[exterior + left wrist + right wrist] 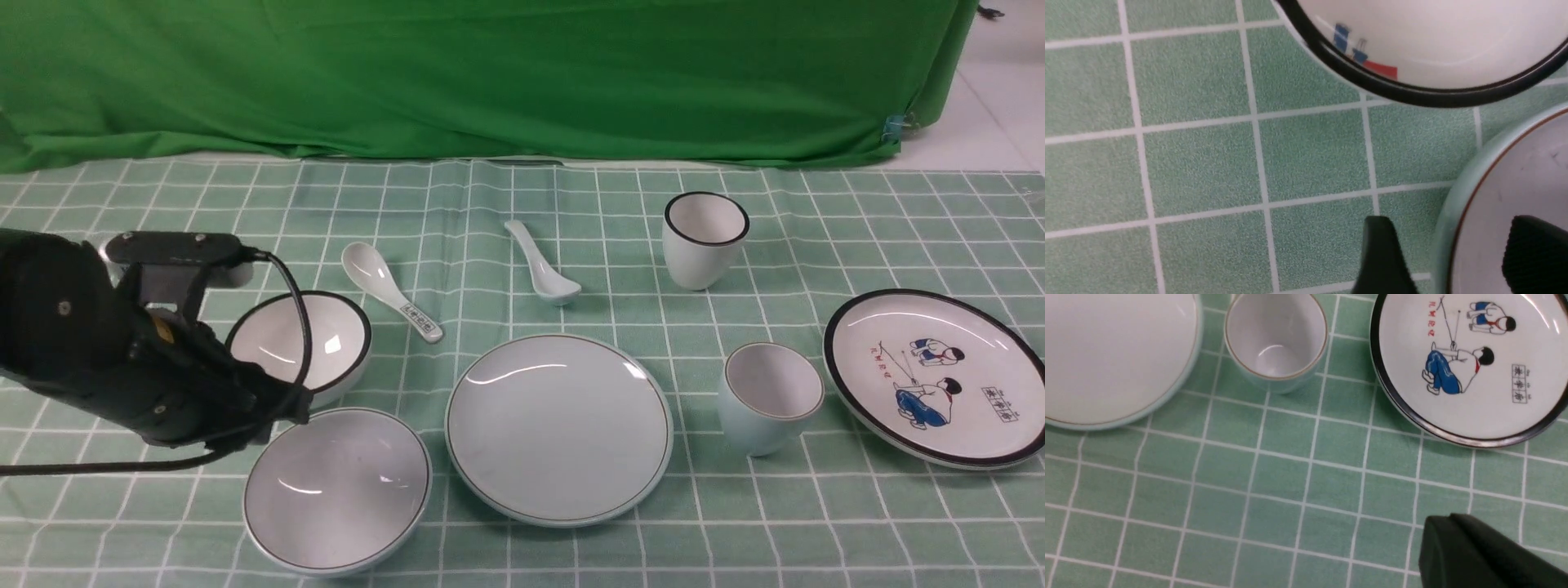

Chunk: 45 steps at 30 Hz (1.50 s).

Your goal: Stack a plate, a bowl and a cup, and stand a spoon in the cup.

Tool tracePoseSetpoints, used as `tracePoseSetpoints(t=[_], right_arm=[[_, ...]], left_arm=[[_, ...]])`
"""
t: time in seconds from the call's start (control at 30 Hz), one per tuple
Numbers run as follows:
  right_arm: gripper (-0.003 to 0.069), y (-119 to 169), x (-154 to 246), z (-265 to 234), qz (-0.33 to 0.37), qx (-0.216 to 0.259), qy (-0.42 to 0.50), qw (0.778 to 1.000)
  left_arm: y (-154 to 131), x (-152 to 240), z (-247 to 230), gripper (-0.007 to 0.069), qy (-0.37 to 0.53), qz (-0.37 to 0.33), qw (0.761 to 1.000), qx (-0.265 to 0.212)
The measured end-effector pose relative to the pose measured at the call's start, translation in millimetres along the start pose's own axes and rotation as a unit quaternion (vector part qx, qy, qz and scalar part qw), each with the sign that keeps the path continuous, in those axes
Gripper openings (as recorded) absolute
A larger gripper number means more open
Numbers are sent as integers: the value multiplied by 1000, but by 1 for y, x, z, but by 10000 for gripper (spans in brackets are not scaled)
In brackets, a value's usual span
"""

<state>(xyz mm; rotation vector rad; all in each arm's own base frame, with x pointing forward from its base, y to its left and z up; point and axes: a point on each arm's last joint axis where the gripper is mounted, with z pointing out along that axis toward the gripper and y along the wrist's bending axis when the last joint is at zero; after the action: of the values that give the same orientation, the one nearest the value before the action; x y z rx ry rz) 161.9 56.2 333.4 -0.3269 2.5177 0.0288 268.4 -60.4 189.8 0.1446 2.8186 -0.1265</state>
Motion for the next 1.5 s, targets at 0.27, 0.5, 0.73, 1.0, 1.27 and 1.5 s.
tracePoseSetpoints(t=[0.27, 0.5, 0.73, 1.0, 1.27, 1.5], right_arm=[[22, 1, -3, 0, 1, -4, -16, 1000], [22, 1, -4, -1, 1, -5, -18, 1000], [22, -1, -15, -14, 5, 0, -6, 1000], [22, 1, -57, -4, -10, 12, 52, 999], [62, -10, -87, 79, 29, -63, 162, 984], [267, -7, -96, 127, 47, -93, 188, 977]], left_arm=[[-4, 4, 18, 271, 45, -44, 998, 24], [-8, 2, 5, 41, 57, -58, 996, 35], [-22, -9, -44, 28, 11, -28, 998, 63], [-94, -58, -62, 28, -70, 26, 986, 149], [-119, -82, 20, 28, 2, 24, 990, 141], [-121, -80, 40, 28, 24, 11, 989, 143]])
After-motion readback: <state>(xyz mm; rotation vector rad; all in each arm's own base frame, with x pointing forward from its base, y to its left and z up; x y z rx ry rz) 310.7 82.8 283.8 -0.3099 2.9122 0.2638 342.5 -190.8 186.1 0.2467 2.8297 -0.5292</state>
